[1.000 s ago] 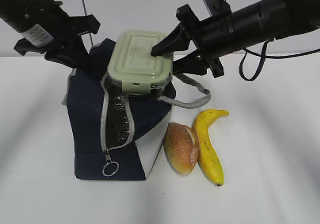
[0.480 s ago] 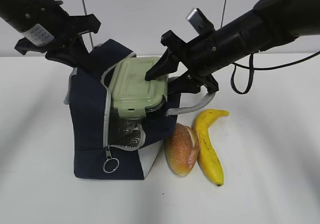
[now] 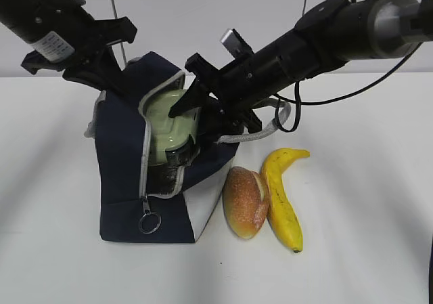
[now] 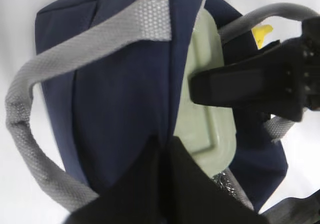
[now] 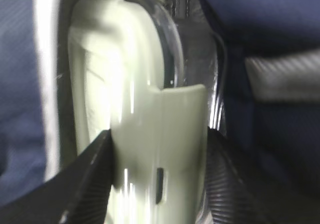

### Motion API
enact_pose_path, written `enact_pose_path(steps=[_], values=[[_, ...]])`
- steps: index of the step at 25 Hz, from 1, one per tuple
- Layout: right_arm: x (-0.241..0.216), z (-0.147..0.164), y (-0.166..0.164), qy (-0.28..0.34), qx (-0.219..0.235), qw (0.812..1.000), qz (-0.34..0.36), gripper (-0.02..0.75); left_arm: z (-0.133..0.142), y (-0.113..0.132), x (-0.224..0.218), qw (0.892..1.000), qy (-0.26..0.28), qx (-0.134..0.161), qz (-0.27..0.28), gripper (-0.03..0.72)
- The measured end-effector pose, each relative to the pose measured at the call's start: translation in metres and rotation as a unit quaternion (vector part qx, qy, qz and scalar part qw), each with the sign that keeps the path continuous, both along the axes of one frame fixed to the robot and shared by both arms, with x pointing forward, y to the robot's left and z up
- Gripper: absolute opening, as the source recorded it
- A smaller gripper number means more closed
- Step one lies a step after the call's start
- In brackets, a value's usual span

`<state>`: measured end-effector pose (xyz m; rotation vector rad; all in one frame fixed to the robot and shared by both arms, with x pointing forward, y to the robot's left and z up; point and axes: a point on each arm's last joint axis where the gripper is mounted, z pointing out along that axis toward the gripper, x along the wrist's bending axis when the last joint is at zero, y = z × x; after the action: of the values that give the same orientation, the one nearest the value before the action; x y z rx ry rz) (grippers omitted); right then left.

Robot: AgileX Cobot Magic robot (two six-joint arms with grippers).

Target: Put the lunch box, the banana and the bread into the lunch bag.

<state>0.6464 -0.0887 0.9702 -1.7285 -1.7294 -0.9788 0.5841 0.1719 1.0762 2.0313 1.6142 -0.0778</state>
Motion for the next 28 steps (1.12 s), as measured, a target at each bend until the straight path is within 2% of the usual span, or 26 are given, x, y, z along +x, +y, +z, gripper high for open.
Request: enact_pose_path(steps=[11,16,19,23,28], values=[[0.014,-0.044,0.005,0.04,-0.012,0.999,-0.008,0.381,0.0,0.0,0.0,1.0,0.0,-0.003,0.0,-0.003],[0.015,-0.052,0.005,0.047,-0.015,0.999,-0.008,0.389,0.0,-0.001,0.0,1.0,0.0,-0.004,0.001,-0.003],[0.015,-0.054,0.005,0.05,-0.014,0.999,-0.008,0.429,0.0,-0.001,0.0,1.0,0.0,-0.004,0.001,-0.004],[0.016,-0.051,0.007,0.054,-0.005,0.999,-0.007,0.539,0.0,-0.001,0.0,1.0,0.0,-0.004,0.001,-0.003],[0.013,-0.043,0.009,0.046,0.005,0.998,0.053,0.549,0.0,-0.001,0.0,1.0,0.0,-0.004,0.001,-0.003]])
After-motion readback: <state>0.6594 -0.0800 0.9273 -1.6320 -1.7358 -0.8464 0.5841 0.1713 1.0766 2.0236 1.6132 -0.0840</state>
